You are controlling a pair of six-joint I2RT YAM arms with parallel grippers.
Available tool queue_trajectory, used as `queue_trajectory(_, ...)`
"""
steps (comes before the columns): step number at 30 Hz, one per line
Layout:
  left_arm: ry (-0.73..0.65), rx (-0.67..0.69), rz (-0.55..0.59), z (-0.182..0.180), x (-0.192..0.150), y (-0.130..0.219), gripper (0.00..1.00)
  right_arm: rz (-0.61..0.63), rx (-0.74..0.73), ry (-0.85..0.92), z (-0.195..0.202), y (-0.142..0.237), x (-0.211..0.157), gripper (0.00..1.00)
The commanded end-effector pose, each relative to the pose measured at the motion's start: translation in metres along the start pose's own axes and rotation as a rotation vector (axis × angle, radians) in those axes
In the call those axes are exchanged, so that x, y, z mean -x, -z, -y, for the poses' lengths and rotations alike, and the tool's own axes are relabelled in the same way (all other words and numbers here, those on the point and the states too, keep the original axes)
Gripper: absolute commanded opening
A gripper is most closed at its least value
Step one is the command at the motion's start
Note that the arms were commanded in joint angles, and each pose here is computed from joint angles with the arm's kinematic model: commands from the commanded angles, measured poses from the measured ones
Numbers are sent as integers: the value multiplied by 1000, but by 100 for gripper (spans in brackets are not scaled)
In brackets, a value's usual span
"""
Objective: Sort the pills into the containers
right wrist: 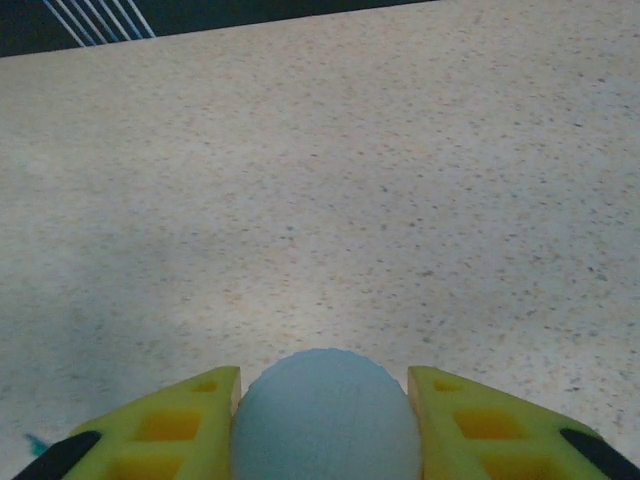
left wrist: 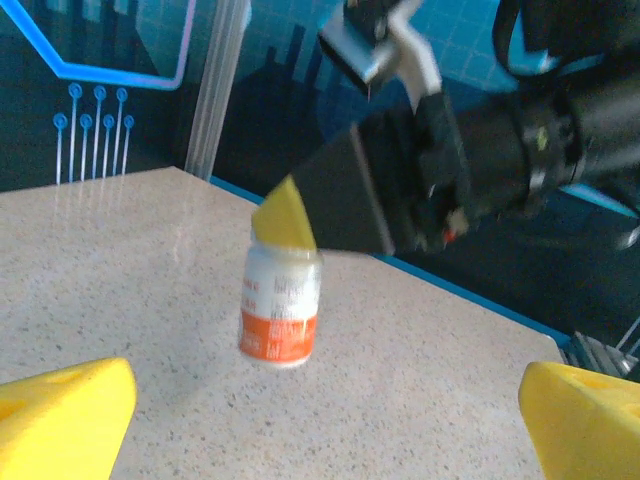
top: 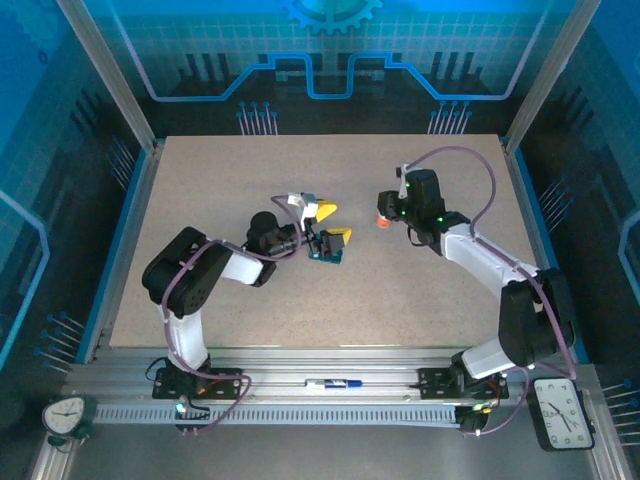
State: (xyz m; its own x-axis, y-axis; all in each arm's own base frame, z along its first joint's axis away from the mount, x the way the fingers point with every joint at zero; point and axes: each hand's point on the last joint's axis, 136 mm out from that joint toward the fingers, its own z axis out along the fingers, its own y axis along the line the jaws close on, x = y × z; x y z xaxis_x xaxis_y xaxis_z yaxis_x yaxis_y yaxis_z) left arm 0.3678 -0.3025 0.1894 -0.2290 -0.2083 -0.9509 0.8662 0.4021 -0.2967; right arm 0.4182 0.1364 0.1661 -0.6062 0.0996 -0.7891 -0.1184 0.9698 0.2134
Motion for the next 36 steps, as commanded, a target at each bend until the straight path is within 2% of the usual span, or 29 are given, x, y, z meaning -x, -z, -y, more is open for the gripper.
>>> queue_trajectory(1, -68, 37, 44, -1, 23, 6, 99, 111, -89, 29, 21, -7, 12, 24)
queue_trajectory(11, -64, 188, -16, -20, 42, 9, 99, 72, -235, -46, 60, -19, -47, 27)
queue_trajectory(17, -61, 310, -22, -31, 52, 21, 99, 85, -227, -63, 61, -22, -61, 30)
queue_trajectory(20, -54, 355, -29, -34, 56, 27, 99, 69, -218, -62, 58, -24, -72, 36)
queue_trajectory(24, -33, 407, -64, -37, 58, 31, 99, 59, -207, -64, 54, -23, -80, 55)
queue_trajectory(29, -4, 473, -84, -43, 62, 38, 99, 53, -185, -67, 48, -16, -74, 71)
queue_trajectory(32, 28, 500, -138, -46, 61, 38, 99, 30, -164, -64, 42, -7, -65, 76)
queue_trajectory(36, 31, 512, -205, -46, 62, 37, 99, 45, -110, -71, 28, 12, -41, 78)
